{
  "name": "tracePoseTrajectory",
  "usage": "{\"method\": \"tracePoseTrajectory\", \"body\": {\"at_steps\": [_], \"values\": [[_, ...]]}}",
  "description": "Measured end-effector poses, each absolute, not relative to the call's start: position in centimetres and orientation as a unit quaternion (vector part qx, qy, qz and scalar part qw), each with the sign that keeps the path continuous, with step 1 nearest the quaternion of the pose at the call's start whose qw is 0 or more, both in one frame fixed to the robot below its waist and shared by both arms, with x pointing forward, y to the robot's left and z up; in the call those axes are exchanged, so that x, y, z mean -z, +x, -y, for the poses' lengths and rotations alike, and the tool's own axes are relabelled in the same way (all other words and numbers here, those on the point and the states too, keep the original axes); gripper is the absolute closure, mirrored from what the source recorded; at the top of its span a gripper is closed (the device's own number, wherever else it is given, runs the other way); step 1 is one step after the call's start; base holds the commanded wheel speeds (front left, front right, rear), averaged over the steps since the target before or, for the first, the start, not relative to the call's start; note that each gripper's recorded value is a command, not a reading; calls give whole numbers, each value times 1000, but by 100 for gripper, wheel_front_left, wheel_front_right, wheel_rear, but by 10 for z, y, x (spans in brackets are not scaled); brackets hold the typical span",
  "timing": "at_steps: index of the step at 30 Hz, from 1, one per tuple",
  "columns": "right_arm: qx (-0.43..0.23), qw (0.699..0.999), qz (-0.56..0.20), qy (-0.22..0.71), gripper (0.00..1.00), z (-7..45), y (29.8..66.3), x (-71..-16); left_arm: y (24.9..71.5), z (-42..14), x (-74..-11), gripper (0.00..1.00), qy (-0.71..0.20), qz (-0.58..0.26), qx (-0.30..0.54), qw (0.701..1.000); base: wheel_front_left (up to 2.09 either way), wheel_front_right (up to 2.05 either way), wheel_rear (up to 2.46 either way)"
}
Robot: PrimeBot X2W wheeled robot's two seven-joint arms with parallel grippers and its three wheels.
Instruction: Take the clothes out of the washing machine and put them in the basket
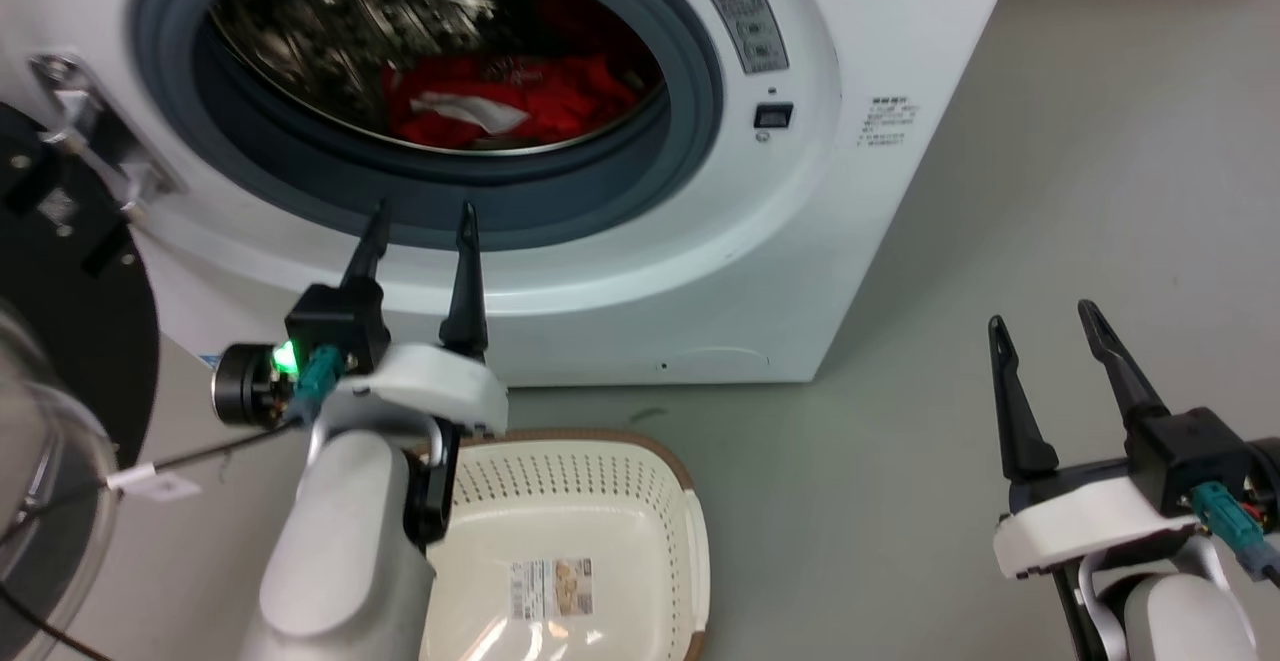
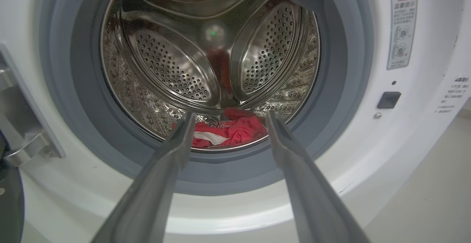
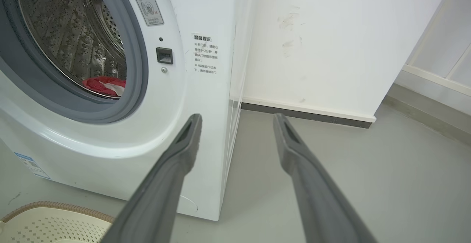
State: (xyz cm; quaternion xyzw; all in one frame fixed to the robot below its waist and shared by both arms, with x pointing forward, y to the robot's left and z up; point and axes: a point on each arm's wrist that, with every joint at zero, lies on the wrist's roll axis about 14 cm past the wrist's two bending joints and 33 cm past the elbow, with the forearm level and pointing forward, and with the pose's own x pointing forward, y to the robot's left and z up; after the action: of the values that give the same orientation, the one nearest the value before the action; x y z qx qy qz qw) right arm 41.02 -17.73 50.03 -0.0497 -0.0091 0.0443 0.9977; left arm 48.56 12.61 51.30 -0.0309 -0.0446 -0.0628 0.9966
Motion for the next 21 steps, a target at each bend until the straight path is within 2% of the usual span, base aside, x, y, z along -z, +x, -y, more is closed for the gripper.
{"method": "tracePoseTrajectory", "body": {"at_steps": [8, 21], "values": [[-38, 998, -9, -46, 0, 184, 432, -479, 550, -117, -482, 0, -22, 13, 71, 997, 0, 0, 0], [-21, 997, -65, -30, 0, 200, 446, -422, 648, -98, -415, 0, -9, -73, 94, 993, 0, 0, 0]]}}
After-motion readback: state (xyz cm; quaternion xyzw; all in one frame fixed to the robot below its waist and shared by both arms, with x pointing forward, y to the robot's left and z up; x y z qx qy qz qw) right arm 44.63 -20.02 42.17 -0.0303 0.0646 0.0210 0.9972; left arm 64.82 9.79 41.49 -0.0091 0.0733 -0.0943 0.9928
